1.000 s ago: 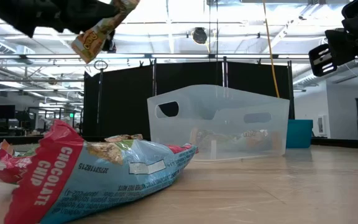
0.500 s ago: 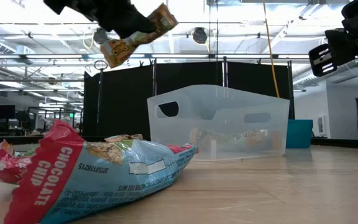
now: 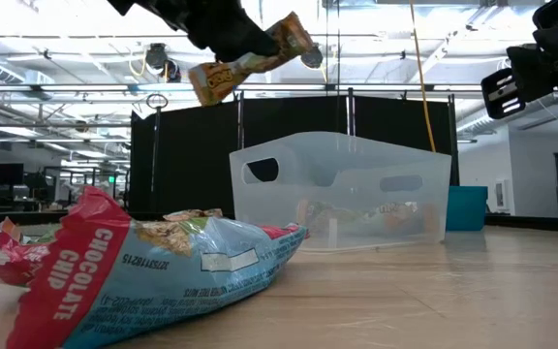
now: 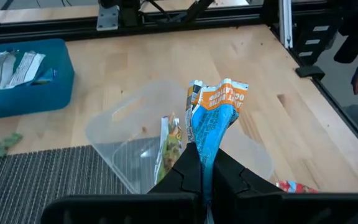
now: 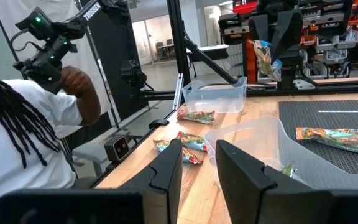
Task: Pick and place Granola Bars by type
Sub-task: Put the left yellow granola bar into the top transparent bin
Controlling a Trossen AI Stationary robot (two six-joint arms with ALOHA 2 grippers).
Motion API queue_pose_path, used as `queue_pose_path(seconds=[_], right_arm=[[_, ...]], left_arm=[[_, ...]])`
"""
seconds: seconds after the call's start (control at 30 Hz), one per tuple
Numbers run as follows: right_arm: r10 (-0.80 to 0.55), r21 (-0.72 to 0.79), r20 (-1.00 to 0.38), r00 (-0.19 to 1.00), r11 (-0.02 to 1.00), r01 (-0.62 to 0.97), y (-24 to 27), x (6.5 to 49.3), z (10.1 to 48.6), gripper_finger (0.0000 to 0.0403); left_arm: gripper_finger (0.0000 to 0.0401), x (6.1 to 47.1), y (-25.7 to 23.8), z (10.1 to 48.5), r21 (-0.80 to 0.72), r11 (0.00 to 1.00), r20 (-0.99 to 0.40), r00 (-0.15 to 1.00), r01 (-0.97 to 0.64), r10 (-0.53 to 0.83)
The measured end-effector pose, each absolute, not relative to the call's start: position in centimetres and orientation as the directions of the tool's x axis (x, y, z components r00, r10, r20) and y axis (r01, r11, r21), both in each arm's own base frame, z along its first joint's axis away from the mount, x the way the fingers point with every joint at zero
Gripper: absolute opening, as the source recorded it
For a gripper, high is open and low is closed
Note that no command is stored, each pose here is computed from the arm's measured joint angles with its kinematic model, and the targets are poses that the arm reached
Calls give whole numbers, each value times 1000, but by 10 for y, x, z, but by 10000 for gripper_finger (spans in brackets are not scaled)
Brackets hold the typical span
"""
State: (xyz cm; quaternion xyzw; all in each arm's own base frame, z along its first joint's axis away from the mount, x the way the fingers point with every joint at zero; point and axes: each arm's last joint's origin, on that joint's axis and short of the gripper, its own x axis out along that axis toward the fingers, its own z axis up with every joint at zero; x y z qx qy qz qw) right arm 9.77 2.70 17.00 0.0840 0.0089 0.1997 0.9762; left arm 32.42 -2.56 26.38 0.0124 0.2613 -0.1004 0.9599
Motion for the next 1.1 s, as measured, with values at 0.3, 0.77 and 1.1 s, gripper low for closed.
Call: queue_pose_path(seconds=[0.3, 0.77, 1.1], right_arm=[[391, 167, 17, 920, 906, -389, 27, 98, 170, 89], [391, 168, 15, 920, 906, -388, 27, 98, 170, 89], [391, 168, 14, 920, 906, -388, 27, 98, 170, 89]], left_arm=[[10, 350, -25, 262, -29, 980, -518, 835, 197, -183], [9, 383, -27, 244, -76, 970, -521, 820, 232, -237], [17, 390, -29, 231, -98, 970, -528, 814, 224, -242]])
